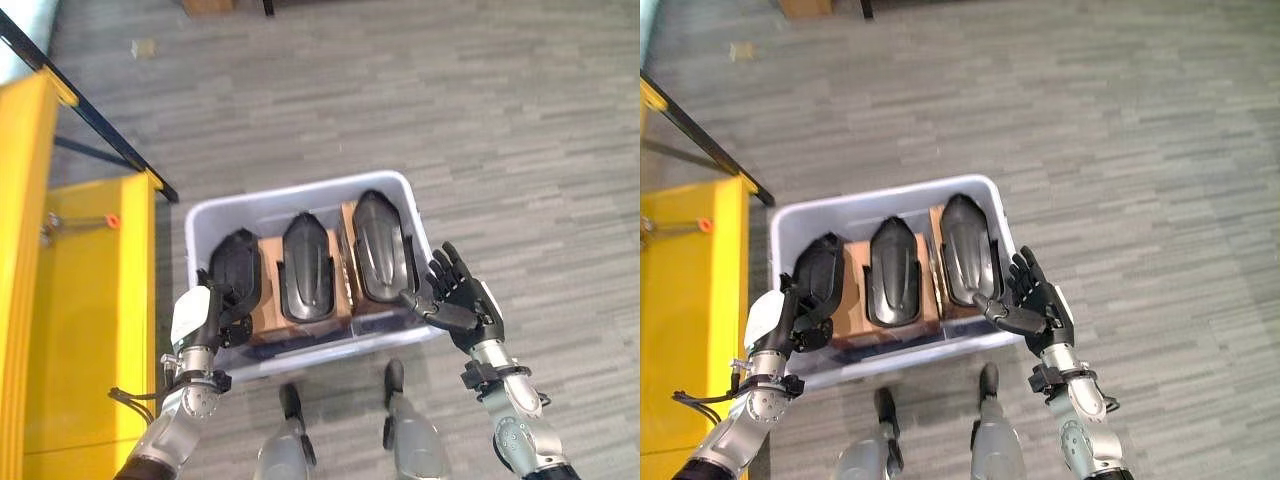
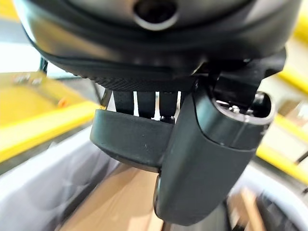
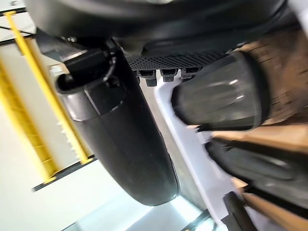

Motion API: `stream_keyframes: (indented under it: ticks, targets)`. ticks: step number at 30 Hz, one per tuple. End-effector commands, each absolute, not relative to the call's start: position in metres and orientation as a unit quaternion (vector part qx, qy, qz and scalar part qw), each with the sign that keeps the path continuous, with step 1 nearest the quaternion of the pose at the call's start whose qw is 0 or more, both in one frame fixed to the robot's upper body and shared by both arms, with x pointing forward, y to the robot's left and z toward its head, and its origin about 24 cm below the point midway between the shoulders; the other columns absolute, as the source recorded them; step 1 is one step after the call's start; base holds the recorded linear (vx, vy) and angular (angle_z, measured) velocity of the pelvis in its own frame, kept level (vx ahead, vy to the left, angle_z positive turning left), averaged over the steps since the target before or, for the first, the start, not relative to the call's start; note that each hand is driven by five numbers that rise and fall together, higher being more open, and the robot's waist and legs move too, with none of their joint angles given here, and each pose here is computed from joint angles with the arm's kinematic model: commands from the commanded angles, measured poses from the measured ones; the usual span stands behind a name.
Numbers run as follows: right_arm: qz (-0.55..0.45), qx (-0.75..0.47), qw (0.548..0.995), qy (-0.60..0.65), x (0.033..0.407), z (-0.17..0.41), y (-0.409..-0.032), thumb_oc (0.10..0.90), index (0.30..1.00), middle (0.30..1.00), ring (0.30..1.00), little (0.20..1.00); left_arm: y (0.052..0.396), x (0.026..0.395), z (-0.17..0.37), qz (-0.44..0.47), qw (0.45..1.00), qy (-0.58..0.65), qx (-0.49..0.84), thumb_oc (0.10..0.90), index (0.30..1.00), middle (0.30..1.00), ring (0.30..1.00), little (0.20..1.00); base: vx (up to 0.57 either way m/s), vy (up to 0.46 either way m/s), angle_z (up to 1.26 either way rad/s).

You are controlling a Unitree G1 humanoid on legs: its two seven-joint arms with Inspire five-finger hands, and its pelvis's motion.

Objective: Move parts from the plastic box to the shelf.

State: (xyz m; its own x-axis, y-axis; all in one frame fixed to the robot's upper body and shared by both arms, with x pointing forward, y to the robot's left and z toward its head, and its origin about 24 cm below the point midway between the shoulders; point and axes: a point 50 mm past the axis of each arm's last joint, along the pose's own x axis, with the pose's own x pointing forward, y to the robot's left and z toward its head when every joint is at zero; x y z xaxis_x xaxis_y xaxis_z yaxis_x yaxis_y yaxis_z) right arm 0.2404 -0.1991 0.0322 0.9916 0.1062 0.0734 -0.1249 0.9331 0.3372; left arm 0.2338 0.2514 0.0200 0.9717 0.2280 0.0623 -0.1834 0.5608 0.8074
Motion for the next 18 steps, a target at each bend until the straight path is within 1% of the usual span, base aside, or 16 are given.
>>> stream_keyframes:
  ticks: [1,2,6,7,10,18]
  targets:
    - [0.056,0.157,0.978,-0.124,0.243,0.068,-0.211,0.900,1.000,1.000,1.000,1.000,0.253,0.245,0.069,0.154,0.872,-0.115,0.450,0.400,0.300,0.300,0.300,0.300,0.17,-0.010,0.05]
    - [0.048,0.160,0.980,-0.111,0.240,0.066,-0.212,0.900,1.000,1.000,1.000,1.000,0.254,0.237,0.073,0.157,0.873,-0.129,0.443,0.400,0.300,0.300,0.300,0.300,0.15,-0.011,0.00]
    - [0.051,0.162,0.981,-0.092,0.238,0.063,-0.213,0.900,1.000,1.000,1.000,1.000,0.253,0.231,0.084,0.156,0.867,-0.168,0.443,0.400,0.300,0.300,0.300,0.300,0.06,-0.015,0.03]
    - [0.056,0.164,0.981,-0.081,0.237,0.060,-0.212,0.900,1.000,1.000,1.000,1.000,0.250,0.227,0.093,0.154,0.858,-0.203,0.445,0.400,0.300,0.300,0.300,0.300,0.03,-0.006,0.03]
    - [0.055,0.177,0.979,-0.080,0.236,0.058,-0.210,0.900,1.000,1.000,1.000,1.000,0.249,0.224,0.103,0.144,0.858,-0.231,0.436,0.400,0.300,0.300,0.300,0.300,0.05,-0.002,0.13]
    - [0.070,0.184,0.975,-0.100,0.241,0.068,-0.203,0.900,1.000,1.000,1.000,1.000,0.245,0.226,0.113,0.137,0.858,-0.254,0.425,0.400,0.300,0.300,0.300,0.300,0.01,0.040,0.02]
